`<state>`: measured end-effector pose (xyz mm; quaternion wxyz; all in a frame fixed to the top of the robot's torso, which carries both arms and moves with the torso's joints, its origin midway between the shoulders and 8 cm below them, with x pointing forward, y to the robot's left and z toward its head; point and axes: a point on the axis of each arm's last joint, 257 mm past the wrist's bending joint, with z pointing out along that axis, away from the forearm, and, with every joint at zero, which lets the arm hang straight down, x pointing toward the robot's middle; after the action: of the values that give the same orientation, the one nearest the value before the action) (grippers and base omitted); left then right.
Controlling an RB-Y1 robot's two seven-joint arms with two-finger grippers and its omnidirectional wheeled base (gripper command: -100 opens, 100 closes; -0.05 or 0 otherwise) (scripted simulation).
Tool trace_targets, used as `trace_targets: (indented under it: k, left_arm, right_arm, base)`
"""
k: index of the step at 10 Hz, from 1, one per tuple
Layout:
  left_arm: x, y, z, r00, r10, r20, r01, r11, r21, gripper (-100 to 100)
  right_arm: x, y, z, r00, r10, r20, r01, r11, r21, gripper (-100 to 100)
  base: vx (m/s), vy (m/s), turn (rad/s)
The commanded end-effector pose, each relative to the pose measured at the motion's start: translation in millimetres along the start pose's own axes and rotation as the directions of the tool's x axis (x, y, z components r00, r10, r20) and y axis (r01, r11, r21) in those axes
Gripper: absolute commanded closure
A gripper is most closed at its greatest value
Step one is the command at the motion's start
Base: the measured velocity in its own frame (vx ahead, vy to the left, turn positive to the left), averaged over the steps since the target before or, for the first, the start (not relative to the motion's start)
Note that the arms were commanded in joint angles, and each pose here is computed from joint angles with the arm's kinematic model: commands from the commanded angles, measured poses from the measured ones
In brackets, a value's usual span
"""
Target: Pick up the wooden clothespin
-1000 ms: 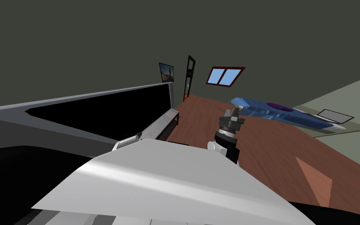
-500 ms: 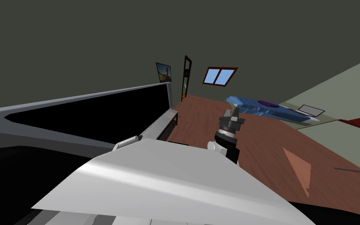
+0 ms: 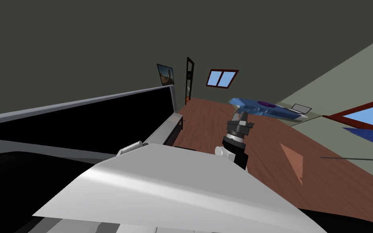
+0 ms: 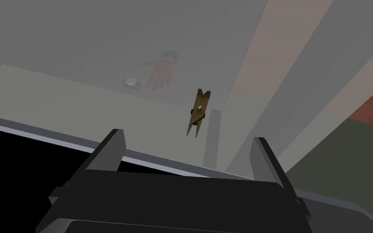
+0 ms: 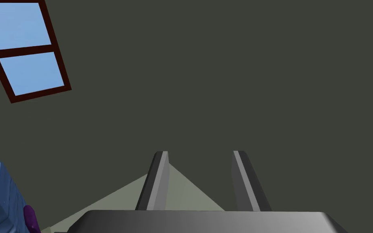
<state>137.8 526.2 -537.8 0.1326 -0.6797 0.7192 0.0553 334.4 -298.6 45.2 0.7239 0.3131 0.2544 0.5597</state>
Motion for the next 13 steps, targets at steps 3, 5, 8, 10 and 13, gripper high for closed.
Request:
trace_targets:
  k: [3, 5, 8, 10, 13]
  left_arm:
    - [23.3, 21, 5.5, 0.995, 0.008, -0.103, -0.015, 0.998, -0.066, -100]
    - [31.4, 28, 5.6, 0.99, 0.011, -0.143, -0.023, 0.996, -0.087, -100]
    - [31.5, 19, 12.2, 0.992, -0.002, -0.13, -0.008, 0.996, -0.083, -100]
    - [33.9, 14, 16.9, 0.992, -0.015, -0.128, 0.004, 0.996, -0.085, -100]
    - [38.2, 4, 25.8, 0.992, -0.039, -0.124, 0.028, 0.996, -0.089, -100]
  right_arm:
    - [0, 0, 0.0, 1.0, 0.0, 0.0, 0.0, 1.0, 0.0, 0]
    - [0, 0, 0.0, 1.0, 0.0, 0.0, 0.0, 1.0, 0.0, 0]
    - [0, 0, 0.0, 1.0, 0.0, 0.0, 0.0, 1.0, 0.0, 0]
    - [0, 0, 0.0, 1.0, 0.0, 0.0, 0.0, 1.0, 0.0, 0]
    - [0, 0, 0.0, 1.0, 0.0, 0.0, 0.0, 1.0, 0.0, 0]
  base:
    - [-0.018, 0.075, -0.148]
    - [-0.016, 0.048, -0.099]
    - [-0.018, 0.013, -0.043]
    - [-0.074, 0.027, -0.073]
    - [-0.083, 0.016, -0.083]
